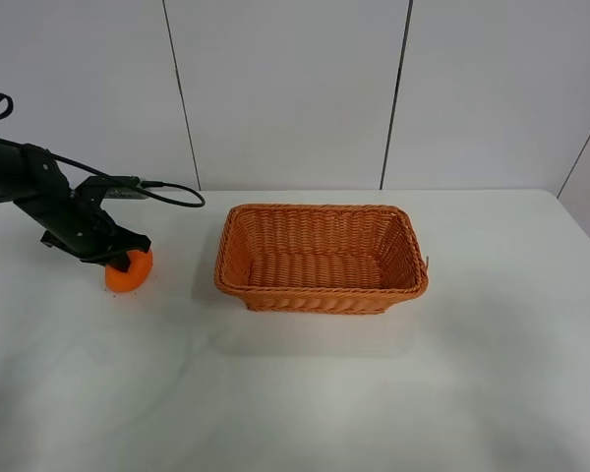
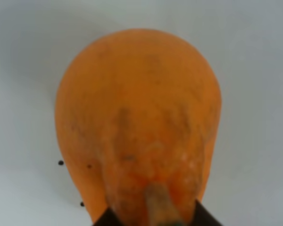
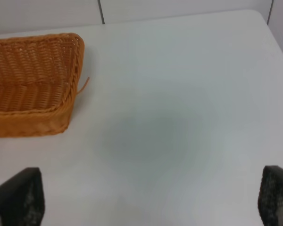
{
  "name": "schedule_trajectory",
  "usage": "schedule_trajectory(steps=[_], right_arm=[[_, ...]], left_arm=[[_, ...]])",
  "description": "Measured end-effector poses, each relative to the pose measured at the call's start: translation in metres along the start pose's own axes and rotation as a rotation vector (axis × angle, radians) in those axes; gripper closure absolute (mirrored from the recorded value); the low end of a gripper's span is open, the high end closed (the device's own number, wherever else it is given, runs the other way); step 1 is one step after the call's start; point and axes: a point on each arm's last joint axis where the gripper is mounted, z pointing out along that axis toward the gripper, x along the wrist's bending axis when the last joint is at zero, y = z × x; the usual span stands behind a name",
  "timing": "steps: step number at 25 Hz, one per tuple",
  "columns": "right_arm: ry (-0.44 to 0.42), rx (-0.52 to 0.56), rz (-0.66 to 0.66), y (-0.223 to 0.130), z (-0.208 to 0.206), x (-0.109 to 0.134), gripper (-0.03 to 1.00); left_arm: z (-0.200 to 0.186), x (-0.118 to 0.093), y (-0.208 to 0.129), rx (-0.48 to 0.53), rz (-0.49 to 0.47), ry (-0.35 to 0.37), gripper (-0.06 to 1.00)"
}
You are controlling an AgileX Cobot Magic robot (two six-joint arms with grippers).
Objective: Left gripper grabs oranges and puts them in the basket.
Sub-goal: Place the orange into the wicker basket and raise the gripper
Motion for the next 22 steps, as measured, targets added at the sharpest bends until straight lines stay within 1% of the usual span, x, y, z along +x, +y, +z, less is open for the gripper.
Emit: schedule_trajectory(steps=[4,8,15,19,22], right_arm=[[0.000,0.000,0.000,0.000,0.000,0.000,0.27],[0.000,0.000,0.000,0.000,0.000,0.000,0.27],[0.000,0.000,0.000,0.000,0.000,0.000,0.27],[0.000,0.000,0.000,0.000,0.000,0.000,0.27],[0.000,0.000,0.000,0.000,0.000,0.000,0.27]], left_arm=[[-0.009,-0.001,0.002,0.002,0.004,-0.005,0.81],[-0.034,-0.002,0.007,-0.026,0.009,-0.006,0.81],[-0.106,-0.006,0.020,-0.163,0.016,0.000,0.82],[-0.145,-0.013,0.022,-0.238,-0.033,-0.047,0.82],[-0.163,-0.025,0.025,-0.289,-0.026,-0.098,0.82]])
